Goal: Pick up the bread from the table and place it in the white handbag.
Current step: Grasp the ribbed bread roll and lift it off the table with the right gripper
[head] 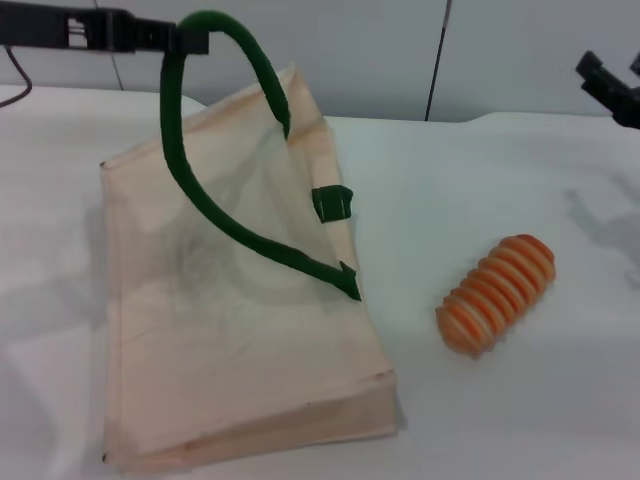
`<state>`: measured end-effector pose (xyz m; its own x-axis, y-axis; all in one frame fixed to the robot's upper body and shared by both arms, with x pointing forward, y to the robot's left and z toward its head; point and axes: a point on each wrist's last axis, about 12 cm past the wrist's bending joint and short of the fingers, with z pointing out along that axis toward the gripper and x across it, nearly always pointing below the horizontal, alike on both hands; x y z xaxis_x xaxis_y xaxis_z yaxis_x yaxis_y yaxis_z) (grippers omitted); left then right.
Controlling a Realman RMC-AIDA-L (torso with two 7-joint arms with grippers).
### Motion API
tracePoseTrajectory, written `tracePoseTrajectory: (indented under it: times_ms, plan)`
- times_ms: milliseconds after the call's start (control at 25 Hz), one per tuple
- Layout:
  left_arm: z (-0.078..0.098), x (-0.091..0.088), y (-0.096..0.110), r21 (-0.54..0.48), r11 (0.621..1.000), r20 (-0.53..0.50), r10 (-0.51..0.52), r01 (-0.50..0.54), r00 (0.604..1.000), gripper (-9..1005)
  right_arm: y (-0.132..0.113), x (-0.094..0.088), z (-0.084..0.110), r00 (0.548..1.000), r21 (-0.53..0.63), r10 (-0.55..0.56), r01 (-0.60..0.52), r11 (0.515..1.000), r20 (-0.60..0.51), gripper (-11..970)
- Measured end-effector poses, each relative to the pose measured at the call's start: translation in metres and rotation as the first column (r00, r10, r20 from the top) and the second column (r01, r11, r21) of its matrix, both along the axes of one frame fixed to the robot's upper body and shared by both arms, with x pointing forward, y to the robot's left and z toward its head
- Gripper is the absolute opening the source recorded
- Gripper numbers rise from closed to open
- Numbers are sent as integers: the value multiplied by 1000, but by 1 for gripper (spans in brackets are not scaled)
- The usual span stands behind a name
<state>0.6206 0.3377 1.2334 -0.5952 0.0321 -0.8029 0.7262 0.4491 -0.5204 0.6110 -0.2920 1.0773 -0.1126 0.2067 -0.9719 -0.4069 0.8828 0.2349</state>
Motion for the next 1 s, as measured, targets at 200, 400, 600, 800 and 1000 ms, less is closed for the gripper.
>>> tracePoseTrajectory:
  times_ms: [200,400,600,800,1000]
  plan:
    - [7,-2,-1,-10,999,32,-36,37,999,139,1,11,21,988,-52,153,-155,987,-30,895]
    - [10,-1,-2,3,999,32,-55,54,998,139,-6,21,57,926,-222,364,-378,899,-103,896]
    - [8,-2,1,13,999,17,-41,40,999,140,-4,26,99,793,-421,557,-605,676,-246,896]
    - [6,-3,2,12,999,12,-35,35,999,140,5,23,129,707,-569,600,-686,454,-373,896]
    - [4,-4,4,12,1000,6,-28,28,1000,139,25,14,142,706,-693,531,-667,275,-469,897]
